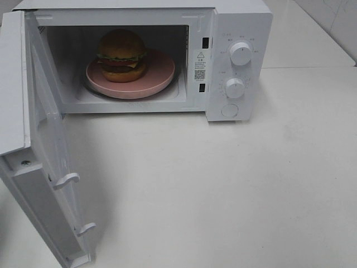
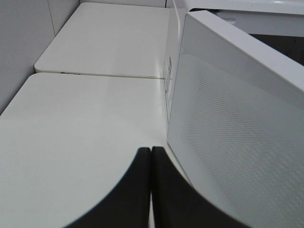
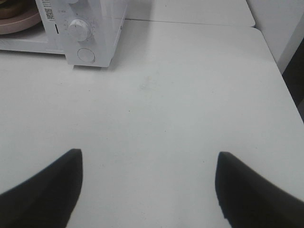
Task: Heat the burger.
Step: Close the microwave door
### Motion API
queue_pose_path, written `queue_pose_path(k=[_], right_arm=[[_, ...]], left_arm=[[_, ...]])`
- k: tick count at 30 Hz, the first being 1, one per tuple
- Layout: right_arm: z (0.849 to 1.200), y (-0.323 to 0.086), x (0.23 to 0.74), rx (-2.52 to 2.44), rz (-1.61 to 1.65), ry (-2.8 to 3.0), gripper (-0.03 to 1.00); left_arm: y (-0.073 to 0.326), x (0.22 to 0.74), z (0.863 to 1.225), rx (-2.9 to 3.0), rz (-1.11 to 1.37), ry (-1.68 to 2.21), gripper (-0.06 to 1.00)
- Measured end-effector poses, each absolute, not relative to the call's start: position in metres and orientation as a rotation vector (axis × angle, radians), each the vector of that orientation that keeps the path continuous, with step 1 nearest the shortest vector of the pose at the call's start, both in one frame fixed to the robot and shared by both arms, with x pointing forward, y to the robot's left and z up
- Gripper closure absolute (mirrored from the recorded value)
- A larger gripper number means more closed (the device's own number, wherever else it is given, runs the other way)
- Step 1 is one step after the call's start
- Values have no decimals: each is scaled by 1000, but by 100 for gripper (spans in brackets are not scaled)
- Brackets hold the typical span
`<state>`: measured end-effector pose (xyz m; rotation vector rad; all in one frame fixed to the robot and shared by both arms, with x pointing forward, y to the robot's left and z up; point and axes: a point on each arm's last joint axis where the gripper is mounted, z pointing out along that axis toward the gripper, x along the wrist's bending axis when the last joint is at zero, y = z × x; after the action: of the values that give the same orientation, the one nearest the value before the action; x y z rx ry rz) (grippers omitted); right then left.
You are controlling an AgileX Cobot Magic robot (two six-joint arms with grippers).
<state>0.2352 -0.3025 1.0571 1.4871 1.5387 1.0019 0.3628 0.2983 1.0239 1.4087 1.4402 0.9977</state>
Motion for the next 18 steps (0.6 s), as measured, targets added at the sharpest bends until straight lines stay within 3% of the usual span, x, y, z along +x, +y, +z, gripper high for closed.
queue_pose_path(k=[9, 18], right_arm=[[1057, -302, 235, 1487, 1002, 1539, 20], [1057, -302, 235, 1487, 1002, 1539, 20]], left_arm=[[300, 380, 999, 1433, 1007, 1465, 94], [289, 409, 980, 1593, 1080, 1215, 94]])
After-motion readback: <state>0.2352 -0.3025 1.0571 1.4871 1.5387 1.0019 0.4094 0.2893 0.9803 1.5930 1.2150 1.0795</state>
